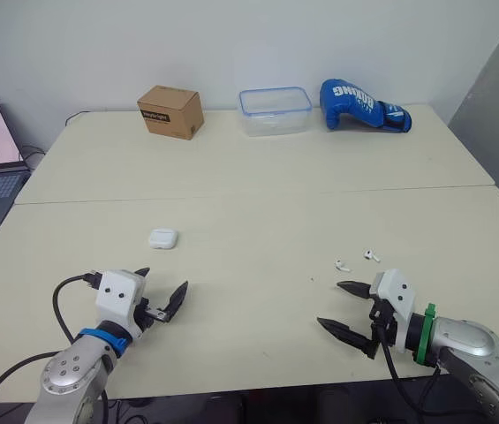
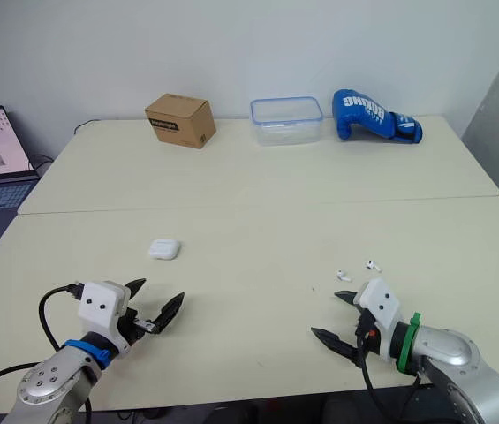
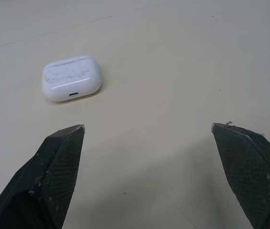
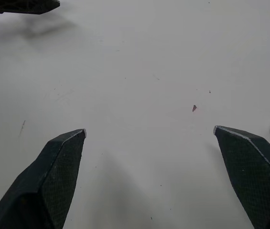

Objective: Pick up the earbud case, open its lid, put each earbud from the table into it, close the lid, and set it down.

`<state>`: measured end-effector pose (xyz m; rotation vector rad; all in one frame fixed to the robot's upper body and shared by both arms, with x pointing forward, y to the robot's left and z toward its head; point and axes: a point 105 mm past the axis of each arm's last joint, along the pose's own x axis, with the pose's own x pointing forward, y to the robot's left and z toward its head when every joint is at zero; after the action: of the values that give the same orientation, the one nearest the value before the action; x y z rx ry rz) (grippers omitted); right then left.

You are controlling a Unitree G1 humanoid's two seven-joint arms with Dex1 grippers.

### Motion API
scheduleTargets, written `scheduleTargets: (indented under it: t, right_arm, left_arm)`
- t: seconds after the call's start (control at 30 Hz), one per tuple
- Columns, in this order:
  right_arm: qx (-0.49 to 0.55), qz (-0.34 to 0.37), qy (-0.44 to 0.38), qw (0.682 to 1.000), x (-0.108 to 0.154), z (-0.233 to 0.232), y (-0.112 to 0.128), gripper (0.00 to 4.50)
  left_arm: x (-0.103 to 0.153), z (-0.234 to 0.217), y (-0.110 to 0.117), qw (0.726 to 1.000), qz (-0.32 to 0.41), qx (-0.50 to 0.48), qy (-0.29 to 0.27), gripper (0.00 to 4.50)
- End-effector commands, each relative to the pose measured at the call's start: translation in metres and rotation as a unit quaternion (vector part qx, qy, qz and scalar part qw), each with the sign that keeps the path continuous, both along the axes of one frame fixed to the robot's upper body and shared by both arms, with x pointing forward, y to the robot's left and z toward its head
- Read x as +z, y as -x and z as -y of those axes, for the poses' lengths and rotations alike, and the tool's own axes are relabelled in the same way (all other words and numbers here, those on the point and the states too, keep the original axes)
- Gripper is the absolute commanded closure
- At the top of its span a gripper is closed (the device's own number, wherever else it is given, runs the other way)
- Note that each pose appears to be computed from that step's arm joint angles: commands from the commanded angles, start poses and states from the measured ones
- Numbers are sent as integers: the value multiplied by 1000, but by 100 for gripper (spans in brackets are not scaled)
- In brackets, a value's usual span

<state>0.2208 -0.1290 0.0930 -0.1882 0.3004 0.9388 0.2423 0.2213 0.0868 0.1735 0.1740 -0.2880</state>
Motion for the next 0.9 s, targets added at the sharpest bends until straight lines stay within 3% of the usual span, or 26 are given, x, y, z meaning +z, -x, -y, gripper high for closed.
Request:
scheduleTargets:
  t: [0.03,0.3,0.53,0.7,0.9]
  right_arm:
    - [14,20,-8,1000,12,-5,1,0]
    - [29,26,-7,999,15,-7,0,0]
    - [83,72,8,994,53,-8,-15,0]
    - [107,105,27,988,74,-10,-30,0]
    - [131,130,26,983,92,-15,-37,0]
  left_arm:
    - [12,-1,2,1000,25,-6,-8,4]
    - [13,-6,0,1000,8,9,-7,4]
    - [31,-17,-27,997,-68,19,16,4]
    - [51,-22,-48,996,-75,34,18,4]
    - [57,-20,-69,994,-93,54,11,4]
